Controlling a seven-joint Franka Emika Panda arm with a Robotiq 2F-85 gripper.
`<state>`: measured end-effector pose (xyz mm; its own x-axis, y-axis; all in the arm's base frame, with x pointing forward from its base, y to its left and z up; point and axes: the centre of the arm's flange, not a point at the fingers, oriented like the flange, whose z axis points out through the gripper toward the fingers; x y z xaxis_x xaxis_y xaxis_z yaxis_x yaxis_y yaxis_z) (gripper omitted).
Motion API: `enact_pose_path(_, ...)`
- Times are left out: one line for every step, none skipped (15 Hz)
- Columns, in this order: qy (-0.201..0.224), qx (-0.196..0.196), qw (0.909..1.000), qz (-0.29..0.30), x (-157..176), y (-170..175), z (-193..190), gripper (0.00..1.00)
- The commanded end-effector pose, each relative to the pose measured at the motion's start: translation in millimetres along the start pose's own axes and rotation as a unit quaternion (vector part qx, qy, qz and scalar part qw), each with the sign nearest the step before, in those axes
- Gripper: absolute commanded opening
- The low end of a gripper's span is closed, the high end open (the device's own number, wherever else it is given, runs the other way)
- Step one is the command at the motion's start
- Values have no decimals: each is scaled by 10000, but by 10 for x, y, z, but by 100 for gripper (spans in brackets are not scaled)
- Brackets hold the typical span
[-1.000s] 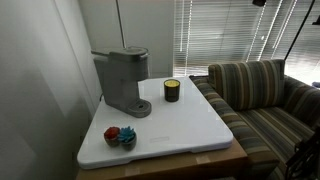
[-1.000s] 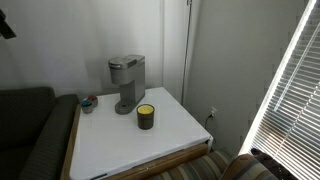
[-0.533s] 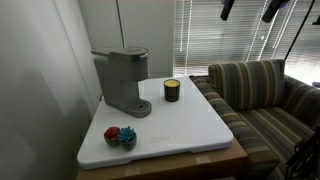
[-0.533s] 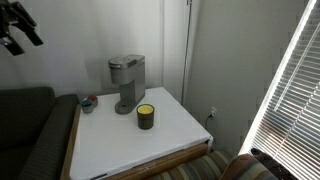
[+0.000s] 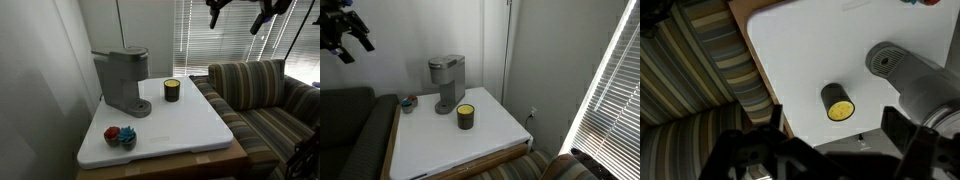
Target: Open the coffeemaker
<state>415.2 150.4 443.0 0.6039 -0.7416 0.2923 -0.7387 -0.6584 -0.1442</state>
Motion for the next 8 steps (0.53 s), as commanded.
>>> enact_pose_path(-57, 124, 9987, 500, 71, -143, 214, 100)
enact_pose_path(-142, 181, 9975, 673, 99, -159, 277, 100)
enact_pose_path(-199, 216, 9962, 823, 137, -170, 356, 100)
enact_pose_path(-297, 266, 9944, 975, 197, -182, 455, 100)
enact_pose_path(-397, 290, 9927, 1100, 266, -191, 566, 100)
enact_pose_path(-517, 348, 9913, 1162, 330, -194, 663, 100)
enact_pose_path(-655, 413, 9898, 1200, 410, -201, 771, 100)
enact_pose_path(-791, 504, 9877, 1254, 485, -206, 872, 100)
